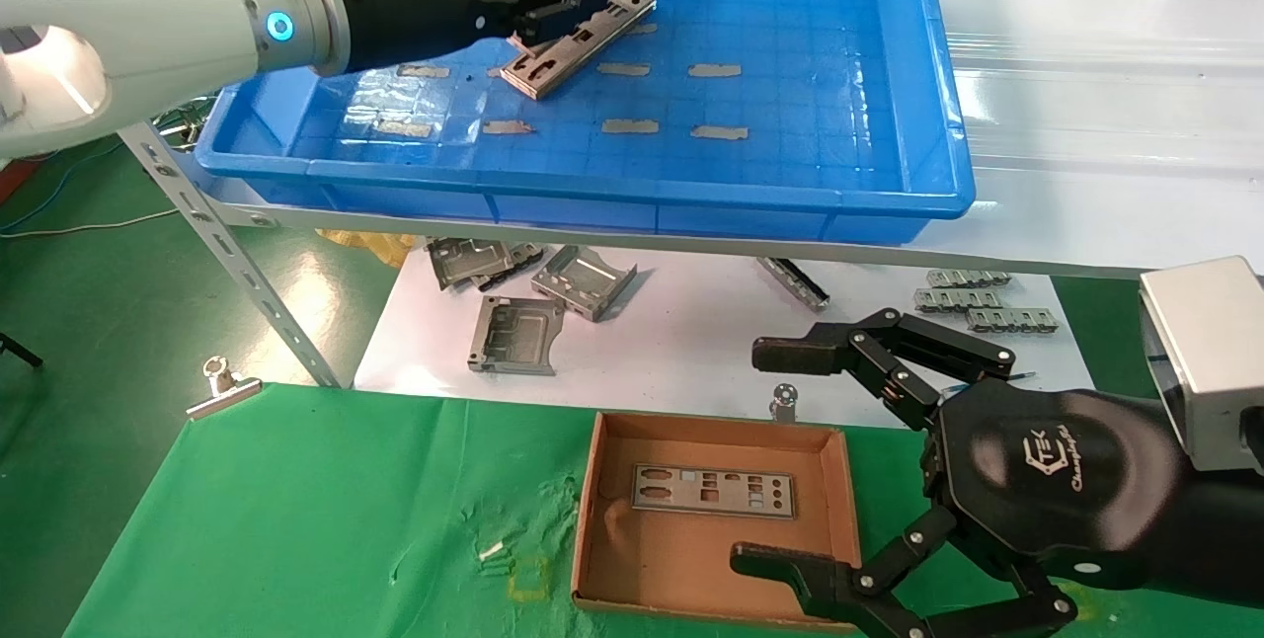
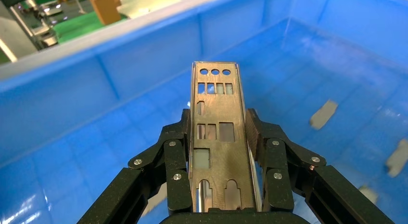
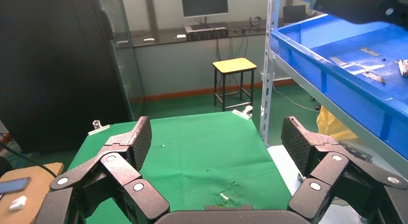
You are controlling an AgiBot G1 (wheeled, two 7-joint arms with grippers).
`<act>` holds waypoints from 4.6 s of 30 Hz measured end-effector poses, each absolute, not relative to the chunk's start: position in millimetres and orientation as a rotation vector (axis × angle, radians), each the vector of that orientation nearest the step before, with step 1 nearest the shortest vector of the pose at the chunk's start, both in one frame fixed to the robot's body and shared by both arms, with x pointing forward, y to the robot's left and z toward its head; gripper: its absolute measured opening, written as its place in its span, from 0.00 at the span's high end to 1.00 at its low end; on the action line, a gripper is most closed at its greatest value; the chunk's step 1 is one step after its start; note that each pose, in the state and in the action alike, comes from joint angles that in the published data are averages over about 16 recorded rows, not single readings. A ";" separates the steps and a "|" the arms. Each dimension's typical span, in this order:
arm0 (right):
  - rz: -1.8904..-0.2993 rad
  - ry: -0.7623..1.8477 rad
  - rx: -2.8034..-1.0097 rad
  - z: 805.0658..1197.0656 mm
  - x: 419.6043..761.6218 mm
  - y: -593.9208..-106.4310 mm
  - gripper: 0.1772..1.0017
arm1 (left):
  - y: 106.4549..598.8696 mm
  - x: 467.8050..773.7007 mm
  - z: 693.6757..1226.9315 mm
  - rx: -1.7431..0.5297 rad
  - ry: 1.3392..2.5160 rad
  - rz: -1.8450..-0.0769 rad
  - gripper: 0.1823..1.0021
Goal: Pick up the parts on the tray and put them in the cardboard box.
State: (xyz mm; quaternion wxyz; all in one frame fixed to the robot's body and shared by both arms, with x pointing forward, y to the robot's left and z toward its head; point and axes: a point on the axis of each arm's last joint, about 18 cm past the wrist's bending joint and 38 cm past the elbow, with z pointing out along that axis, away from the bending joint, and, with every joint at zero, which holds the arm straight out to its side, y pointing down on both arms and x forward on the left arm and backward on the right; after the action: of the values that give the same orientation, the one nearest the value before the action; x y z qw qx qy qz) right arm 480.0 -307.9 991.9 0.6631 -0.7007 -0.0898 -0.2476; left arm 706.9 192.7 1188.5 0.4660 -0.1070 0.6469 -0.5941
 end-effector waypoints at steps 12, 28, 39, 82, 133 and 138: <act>-0.560 -0.203 -1.583 991.9 480.0 -307.9 0.00 | 188.5 659.1 1190.2 0.006 1.720 -1.553 0.68; -0.560 -0.203 -1.583 991.9 480.0 -307.9 0.00 | 194.7 606.8 1133.2 0.426 1.970 -1.466 0.69; -0.560 -0.203 -1.583 991.9 480.0 -307.9 0.00 | 179.1 615.4 1054.7 0.534 2.117 -1.367 0.69; -0.560 -0.203 -1.583 991.9 480.0 -307.9 0.00 | 120.8 688.8 892.7 0.476 2.168 -1.150 0.60; -0.560 -0.202 -1.583 991.8 480.1 -308.1 0.00 | 210.1 609.0 945.5 0.273 1.990 -1.795 0.00; -0.560 -0.202 -1.583 991.8 480.1 -308.1 0.00 | 226.2 595.1 952.1 0.261 1.959 -1.821 0.00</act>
State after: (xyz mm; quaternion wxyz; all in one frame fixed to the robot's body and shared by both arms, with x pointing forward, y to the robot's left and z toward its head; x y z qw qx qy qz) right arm 480.1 -308.1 991.8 0.6632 -0.7006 -0.0895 -0.2477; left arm 595.1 226.2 952.1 0.2251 0.0947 0.7104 -0.6601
